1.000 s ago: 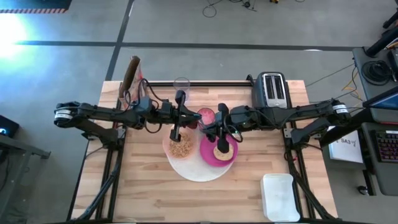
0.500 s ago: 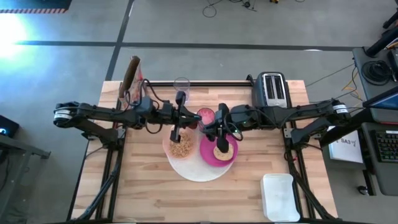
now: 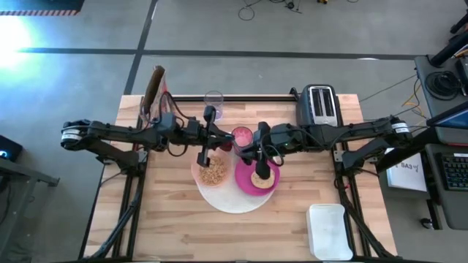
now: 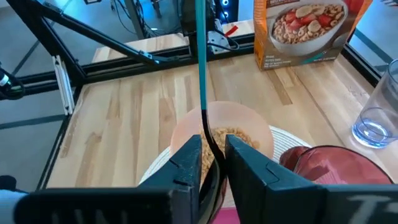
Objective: Arrange a breakfast setting
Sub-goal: Put the blue spoon beside the orange bowl
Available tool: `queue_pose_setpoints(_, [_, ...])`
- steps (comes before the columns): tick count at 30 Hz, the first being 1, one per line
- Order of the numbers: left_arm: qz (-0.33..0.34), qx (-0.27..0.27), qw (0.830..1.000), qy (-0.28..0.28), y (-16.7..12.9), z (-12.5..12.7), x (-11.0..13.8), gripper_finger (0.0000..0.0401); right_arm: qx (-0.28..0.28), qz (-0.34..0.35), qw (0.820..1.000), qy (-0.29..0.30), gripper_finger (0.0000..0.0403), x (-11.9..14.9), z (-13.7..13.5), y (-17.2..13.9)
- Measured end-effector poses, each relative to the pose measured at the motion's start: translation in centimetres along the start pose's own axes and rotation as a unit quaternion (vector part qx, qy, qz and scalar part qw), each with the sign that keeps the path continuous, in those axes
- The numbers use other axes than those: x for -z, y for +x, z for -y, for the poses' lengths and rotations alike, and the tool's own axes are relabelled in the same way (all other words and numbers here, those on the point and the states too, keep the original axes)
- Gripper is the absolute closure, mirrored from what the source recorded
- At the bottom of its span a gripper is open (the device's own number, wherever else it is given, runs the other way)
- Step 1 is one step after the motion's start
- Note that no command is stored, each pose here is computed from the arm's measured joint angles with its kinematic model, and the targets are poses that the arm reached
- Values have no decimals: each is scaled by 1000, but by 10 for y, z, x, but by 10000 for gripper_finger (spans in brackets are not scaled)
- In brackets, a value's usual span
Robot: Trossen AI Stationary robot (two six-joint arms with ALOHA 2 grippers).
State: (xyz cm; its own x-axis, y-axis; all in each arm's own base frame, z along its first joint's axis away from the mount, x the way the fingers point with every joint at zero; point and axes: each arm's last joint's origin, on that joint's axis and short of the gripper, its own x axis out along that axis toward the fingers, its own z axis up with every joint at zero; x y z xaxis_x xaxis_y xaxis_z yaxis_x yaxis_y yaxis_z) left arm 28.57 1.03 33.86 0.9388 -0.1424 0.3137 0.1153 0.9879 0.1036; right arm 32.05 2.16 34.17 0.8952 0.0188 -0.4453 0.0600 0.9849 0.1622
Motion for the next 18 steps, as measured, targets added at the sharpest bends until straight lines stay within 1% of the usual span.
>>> queue_pose_setpoints(8, [-4, -3, 1000, -6, 0, 0, 1, 401, 0, 0, 1000, -29, 388, 0, 0, 0])
queue_pose_setpoints(12, [-5, -3, 1000, -26, 0, 0, 1, 401, -1, 4, 998, -60, 393, -1, 0, 0])
queue_pose_setpoints(15, [-11, -4, 999, -46, 0, 0, 2, 401, -2, 8, 998, -64, 394, -1, 0, 0])
queue_pose_setpoints(18, [-18, -5, 998, -53, 0, 0, 3, 393, -2, 8, 998, -64, 394, -2, 0, 0])
